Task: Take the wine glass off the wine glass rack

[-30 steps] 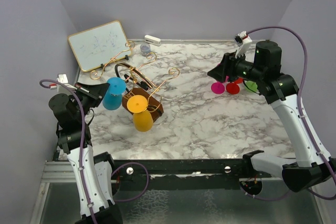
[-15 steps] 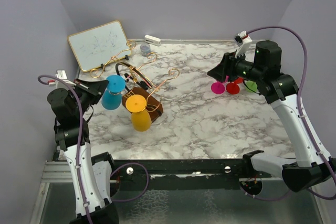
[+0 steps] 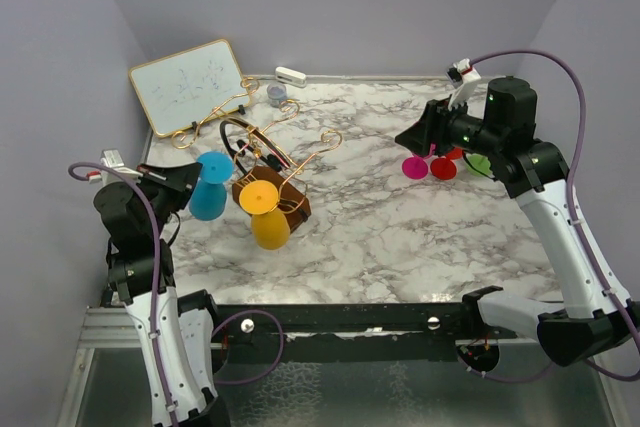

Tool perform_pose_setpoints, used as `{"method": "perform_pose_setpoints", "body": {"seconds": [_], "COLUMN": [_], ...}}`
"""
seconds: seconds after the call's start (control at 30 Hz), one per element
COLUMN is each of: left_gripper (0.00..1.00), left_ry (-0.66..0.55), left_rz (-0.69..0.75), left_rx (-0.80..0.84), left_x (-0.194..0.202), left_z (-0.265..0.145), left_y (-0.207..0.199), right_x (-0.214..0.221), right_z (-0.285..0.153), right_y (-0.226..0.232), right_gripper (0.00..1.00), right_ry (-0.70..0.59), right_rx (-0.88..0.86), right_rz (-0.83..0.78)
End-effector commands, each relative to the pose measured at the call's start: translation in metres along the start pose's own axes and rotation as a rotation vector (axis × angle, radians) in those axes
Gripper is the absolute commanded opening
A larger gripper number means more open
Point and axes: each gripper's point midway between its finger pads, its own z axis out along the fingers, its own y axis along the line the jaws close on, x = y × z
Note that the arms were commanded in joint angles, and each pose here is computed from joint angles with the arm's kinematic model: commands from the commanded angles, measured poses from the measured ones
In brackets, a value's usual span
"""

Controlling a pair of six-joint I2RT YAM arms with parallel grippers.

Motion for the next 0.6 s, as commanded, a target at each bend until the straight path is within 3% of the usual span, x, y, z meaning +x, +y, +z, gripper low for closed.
{"method": "perform_pose_setpoints", "body": {"seconds": [0.0,0.57], "left_gripper": [0.00,0.00], "left_ry": [-0.035,0.050], "left_rz": [0.006,-0.051], "left_rx": [0.000,0.151], "left_x": [-0.004,0.008], "left_z": [-0.009,-0.007], "left_y": [-0.007,-0.034], "right_x": [-0.011,-0.012], "right_z": [-0.005,-0.008], "right_y": [0.009,0.011], "right_gripper": [0.49,0.49], "right_ry": [-0.049,-0.057], "right_rx": [-0.026,-0.025], "right_rz": [-0.022,-0.024]}}
